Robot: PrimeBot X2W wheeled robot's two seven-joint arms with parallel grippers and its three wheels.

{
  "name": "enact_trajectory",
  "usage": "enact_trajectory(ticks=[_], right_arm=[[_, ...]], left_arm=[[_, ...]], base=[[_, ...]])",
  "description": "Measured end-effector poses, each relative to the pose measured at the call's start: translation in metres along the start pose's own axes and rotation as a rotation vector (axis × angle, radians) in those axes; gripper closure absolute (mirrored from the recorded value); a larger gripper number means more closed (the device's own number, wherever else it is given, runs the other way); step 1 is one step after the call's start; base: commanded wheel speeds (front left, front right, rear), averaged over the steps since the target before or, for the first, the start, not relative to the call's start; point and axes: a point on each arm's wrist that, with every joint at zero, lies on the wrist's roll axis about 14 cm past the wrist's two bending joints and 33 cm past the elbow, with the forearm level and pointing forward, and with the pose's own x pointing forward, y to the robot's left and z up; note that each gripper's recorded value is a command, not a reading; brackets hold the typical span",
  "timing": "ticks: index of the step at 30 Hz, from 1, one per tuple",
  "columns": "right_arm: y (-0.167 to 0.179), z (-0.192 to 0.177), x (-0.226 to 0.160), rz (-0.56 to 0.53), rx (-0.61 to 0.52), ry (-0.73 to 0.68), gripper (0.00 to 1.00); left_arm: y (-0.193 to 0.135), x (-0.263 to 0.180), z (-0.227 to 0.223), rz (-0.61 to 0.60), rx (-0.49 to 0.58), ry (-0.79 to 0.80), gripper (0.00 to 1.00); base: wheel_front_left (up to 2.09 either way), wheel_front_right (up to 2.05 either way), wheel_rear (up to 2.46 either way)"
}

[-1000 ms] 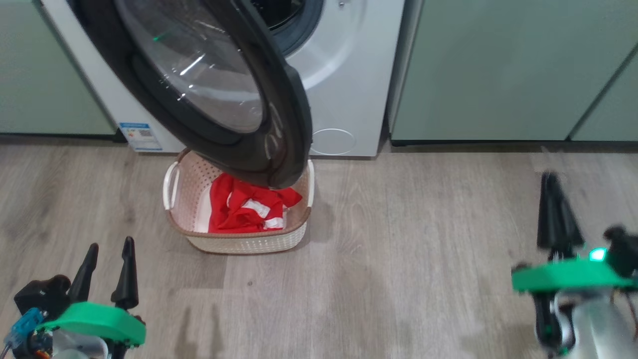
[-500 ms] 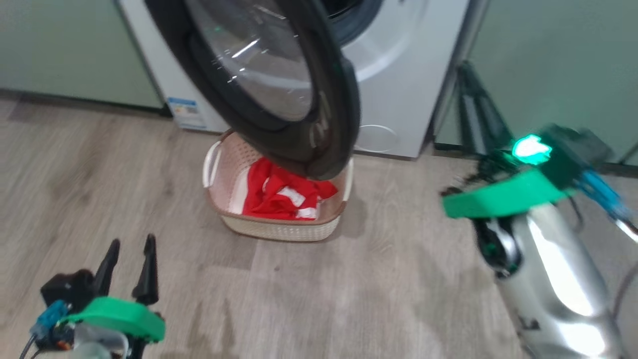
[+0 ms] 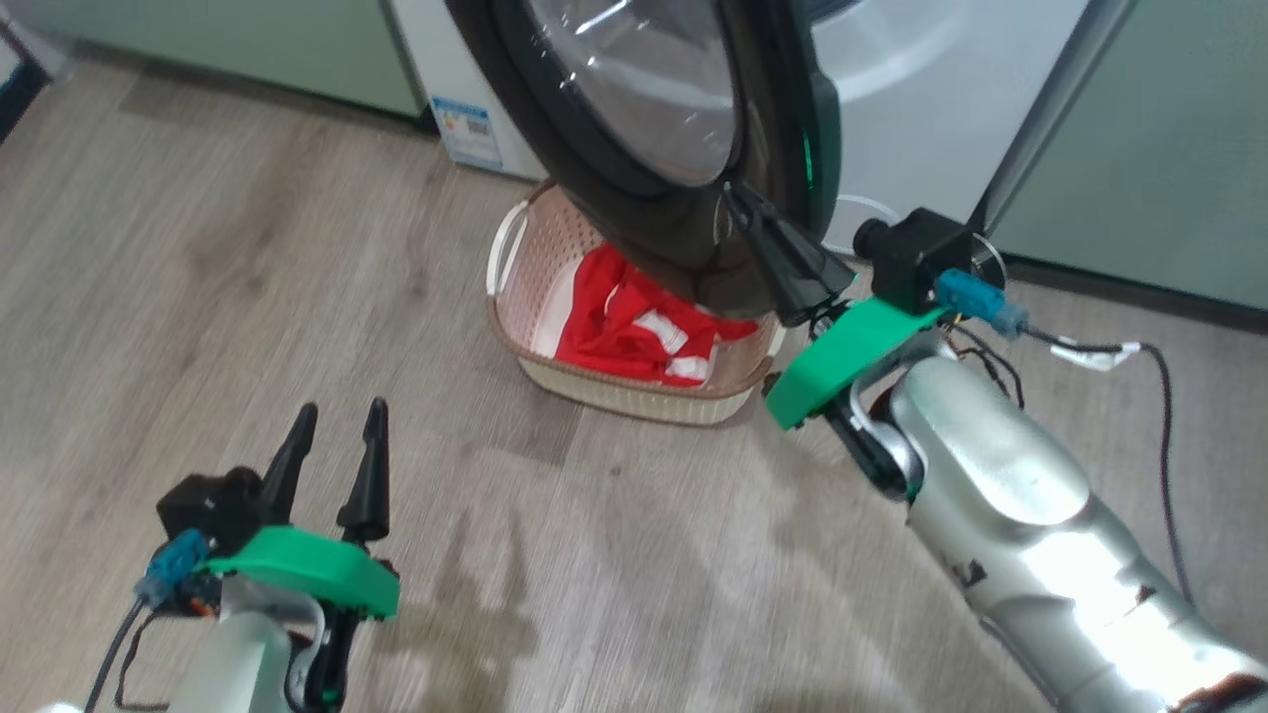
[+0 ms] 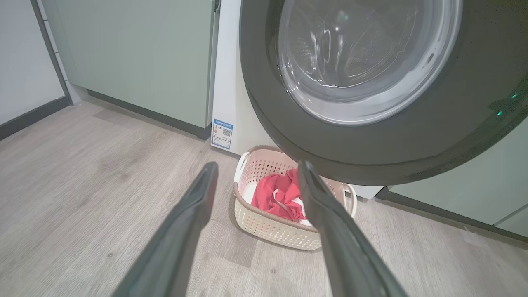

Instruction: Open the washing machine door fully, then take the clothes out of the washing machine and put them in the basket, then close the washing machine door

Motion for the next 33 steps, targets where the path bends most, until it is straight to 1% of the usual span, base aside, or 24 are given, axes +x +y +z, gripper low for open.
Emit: enact_trajectory(ticks=[3,4,7,11,16,20,24,30,33], right_arm=[[-0.015,-0.014,0.005,-0.028,0.013,0.032,1.00],[-0.015,-0.014,0.005,-0.028,0.013,0.032,1.00],[-0.031,-0.017,0.010,-0.065,0.038,0.030,1.00],[-0.054,-0.023,0.008,-0.138,0.082,0.026,1.00],[-0.085,-0.037,0.008,-0.212,0.097,0.052,1.00],[-0.109,-0.032,0.022,-0.236,0.083,0.032,1.00],[-0.144,-0.025,0.036,-0.283,0.077,0.000,1.00],[-0.199,-0.025,0.044,-0.372,0.083,-0.022,1.00],[-0.216,-0.022,0.051,-0.395,0.087,-0.034,1.00]], left_arm=[[0.000,0.005,-0.002,0.005,0.004,0.005,0.00],[0.000,0.005,-0.002,0.005,0.004,0.005,0.00],[-0.001,0.009,-0.005,0.010,0.003,0.014,0.00],[-0.001,0.012,-0.011,0.011,0.006,0.033,0.00],[-0.013,0.025,-0.015,-0.013,0.005,0.041,0.00],[-0.023,0.041,-0.020,-0.034,0.005,0.048,0.00],[-0.034,0.058,-0.025,-0.060,0.009,0.058,0.00],[-0.036,0.075,-0.037,-0.058,0.015,0.080,0.00],[-0.036,0.080,-0.042,-0.057,0.025,0.091,0.00]], base=[[0.00,0.00,0.00],[0.00,0.00,0.00],[0.00,0.00,0.00],[0.00,0.00,0.00],[0.00,0.00,0.00],[0.00,0.00,0.00],[0.00,0.00,0.00],[0.00,0.00,0.00],[0.00,0.00,0.00]])
